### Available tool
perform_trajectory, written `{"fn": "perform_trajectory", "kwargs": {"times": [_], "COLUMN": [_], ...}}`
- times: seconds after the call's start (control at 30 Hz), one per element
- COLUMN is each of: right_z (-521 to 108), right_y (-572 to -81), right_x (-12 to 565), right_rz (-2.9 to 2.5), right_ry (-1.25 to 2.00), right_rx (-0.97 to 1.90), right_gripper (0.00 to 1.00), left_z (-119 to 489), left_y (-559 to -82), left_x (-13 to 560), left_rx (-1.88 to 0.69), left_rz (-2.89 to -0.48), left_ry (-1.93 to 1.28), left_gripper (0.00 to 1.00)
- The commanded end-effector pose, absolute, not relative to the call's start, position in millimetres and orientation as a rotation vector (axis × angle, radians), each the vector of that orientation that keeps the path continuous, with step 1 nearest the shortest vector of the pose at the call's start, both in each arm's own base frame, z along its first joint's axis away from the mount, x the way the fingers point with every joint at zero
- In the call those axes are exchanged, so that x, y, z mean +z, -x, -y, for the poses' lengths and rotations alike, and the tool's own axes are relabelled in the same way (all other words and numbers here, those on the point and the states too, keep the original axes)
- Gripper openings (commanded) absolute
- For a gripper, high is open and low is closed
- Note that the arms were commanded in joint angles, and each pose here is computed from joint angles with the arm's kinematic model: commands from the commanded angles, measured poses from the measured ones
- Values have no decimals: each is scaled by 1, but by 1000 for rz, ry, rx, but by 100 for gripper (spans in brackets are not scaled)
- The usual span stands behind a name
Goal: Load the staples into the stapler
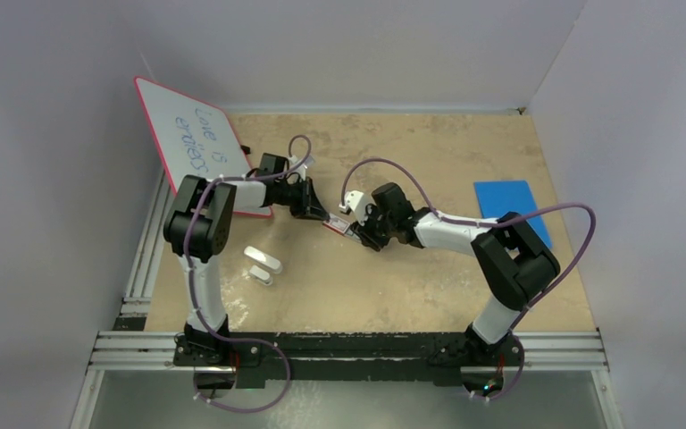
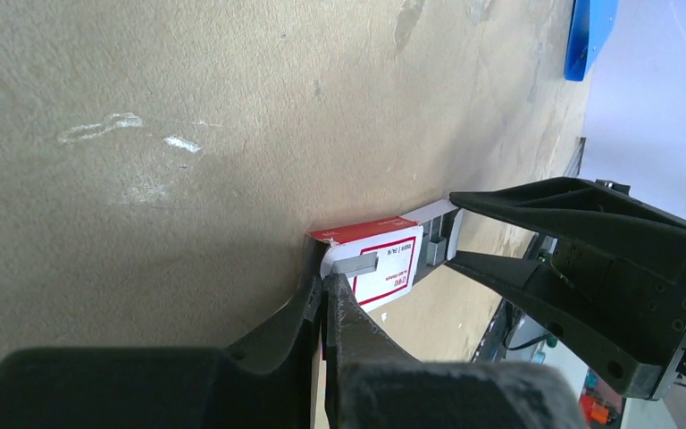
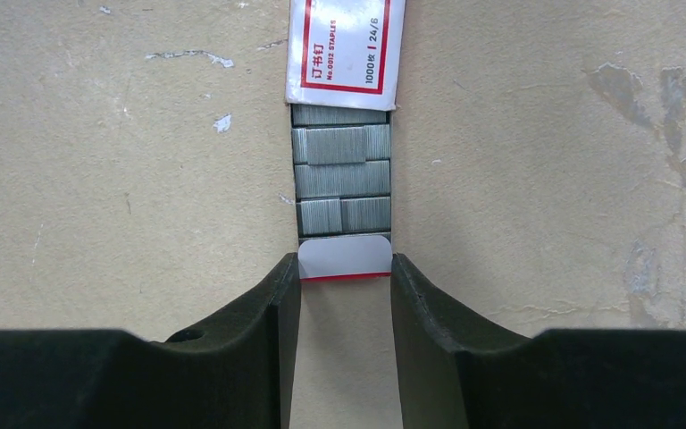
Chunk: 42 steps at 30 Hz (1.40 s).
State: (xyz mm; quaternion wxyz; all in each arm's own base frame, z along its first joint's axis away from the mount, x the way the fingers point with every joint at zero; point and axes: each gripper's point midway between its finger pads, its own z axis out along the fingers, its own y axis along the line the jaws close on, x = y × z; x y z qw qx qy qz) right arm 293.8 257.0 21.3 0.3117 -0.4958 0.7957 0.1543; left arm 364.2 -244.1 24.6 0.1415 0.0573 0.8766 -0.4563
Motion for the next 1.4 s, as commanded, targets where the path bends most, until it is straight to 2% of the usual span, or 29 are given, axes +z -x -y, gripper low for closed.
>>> {"fn": "perform_trajectory", "kwargs": {"times": [0.0, 0.1, 0.2, 0.37, 0.47, 0.57, 0.7, 0.8, 1.0, 1.13, 1.27, 1.37], "right_z": [-252, -251, -249, -247, -249, -260, -272, -276, -266, -246, -274, -290], "right_y": [-283, -284, -281, -278, -283, -288, -297, -309, -332, -350, -332, -319], "right_x": [25, 24, 21, 16, 23, 45, 90, 131, 204, 211, 205, 193], "right_rz": [-2098, -2100, -2140, -2177, -2179, -2114, -1991, -1885, -1819, -1912, -1962, -2043], "right_ry": [1352, 1352, 1344, 1343, 1303, 1258, 1181, 1077, 553, 273, 231, 111], "right_rx": [426, 409, 417, 420, 412, 460, 503, 493, 543, 465, 665, 800], "right_gripper": [34, 36, 43, 48, 57, 66, 70, 69, 69, 67, 61, 59], "left_z": [229, 223, 216, 208, 207, 209, 207, 203, 208, 212, 229, 237], "left_y": [-386, -390, -395, -397, -396, -396, -398, -398, -386, -370, -333, -310], "left_x": [36, 36, 40, 38, 40, 56, 79, 97, 141, 163, 169, 152], "left_rx": [-1165, -1098, -1019, -947, -936, -958, -945, -921, -960, -1000, -1080, -1103], "left_rz": [-2479, -2490, -2488, -2506, -2510, -2467, -2428, -2406, -2320, -2304, -2325, -2356], "left_ry": [-216, -198, -169, -130, -101, -89, -64, -43, -56, -64, -91, -97], "left_gripper": [0, 0, 1, 10, 27, 48, 60, 62, 62, 62, 62, 62]}}
